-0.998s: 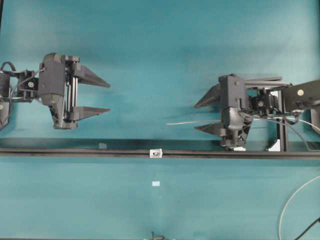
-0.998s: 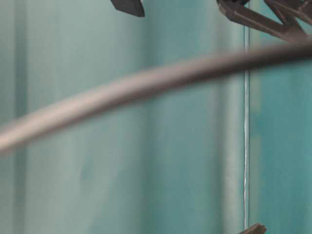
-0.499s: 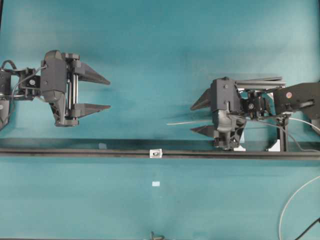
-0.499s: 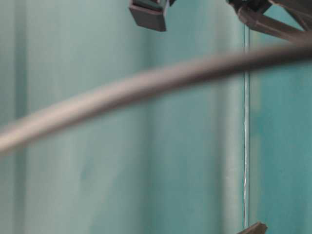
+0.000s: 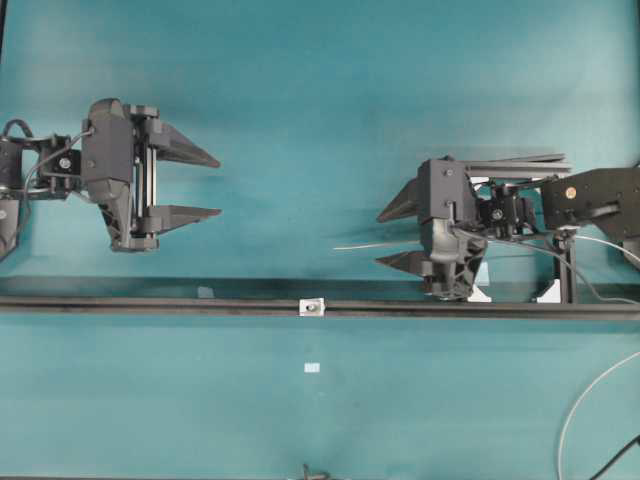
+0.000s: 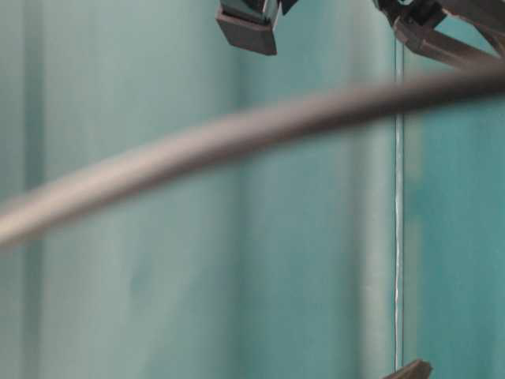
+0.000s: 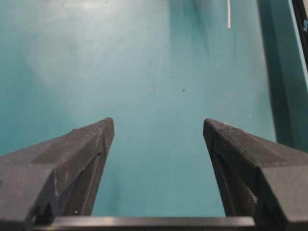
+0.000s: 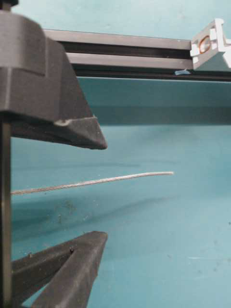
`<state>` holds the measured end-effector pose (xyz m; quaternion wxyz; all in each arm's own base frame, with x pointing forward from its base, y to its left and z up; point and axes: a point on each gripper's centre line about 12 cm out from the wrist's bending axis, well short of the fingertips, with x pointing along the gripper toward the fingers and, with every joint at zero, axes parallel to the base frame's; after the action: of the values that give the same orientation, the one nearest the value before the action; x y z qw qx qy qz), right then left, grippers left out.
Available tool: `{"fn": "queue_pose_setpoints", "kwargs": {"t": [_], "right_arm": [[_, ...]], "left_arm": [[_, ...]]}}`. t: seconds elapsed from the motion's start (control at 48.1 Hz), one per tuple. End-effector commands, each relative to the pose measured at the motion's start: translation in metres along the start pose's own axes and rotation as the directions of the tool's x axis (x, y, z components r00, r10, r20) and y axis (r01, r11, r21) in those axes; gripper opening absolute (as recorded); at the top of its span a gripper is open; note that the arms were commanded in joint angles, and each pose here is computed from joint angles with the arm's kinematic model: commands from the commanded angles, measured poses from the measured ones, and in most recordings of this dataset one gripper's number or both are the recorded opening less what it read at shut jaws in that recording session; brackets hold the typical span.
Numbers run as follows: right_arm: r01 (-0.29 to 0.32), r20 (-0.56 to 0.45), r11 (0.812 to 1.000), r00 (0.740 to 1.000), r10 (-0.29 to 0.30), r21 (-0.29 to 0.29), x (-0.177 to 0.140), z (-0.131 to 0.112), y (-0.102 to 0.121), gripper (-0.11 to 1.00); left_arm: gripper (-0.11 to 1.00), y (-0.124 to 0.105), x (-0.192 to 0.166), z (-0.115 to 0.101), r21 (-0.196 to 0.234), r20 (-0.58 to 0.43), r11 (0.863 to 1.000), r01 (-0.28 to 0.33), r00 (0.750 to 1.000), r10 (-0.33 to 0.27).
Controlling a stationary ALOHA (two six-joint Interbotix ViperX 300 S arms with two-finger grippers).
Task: Insert the wire through the hole in the metal fitting marked with a red label.
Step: 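Close the right gripper on the white wire's end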
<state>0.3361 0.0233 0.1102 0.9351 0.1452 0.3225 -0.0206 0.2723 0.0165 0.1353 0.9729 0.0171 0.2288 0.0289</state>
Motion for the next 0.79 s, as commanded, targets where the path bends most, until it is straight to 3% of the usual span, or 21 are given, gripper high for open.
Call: {"fn": "queue_pose_setpoints", "kwargs": {"t": [0.0, 0.229, 0.769], "right_arm": [[-0.013, 0.030, 1.000, 0.999, 0.012, 0.003, -0.0005, 0.0078, 0.0037, 0.77], [-0.011, 0.025, 1.000, 1.000, 0.011, 0.003, 0.0001, 0.0057, 0.0030, 0.49], [-0.010, 0.023, 1.000, 1.000, 0.010, 0.003, 0.0021, 0.0044, 0.0026, 0.47]], "left_arm": [[0.94, 0.0013, 0.0011, 0.0076, -0.002, 0.027, 1.000, -0.005, 1.000, 0.005], [0.94, 0.0013, 0.0013, 0.0084, -0.002, 0.030, 1.000, -0.005, 1.000, 0.005], [0.94, 0.0022, 0.0013, 0.0084, -0.003, 0.030, 1.000, -0.008, 1.000, 0.008]]}}
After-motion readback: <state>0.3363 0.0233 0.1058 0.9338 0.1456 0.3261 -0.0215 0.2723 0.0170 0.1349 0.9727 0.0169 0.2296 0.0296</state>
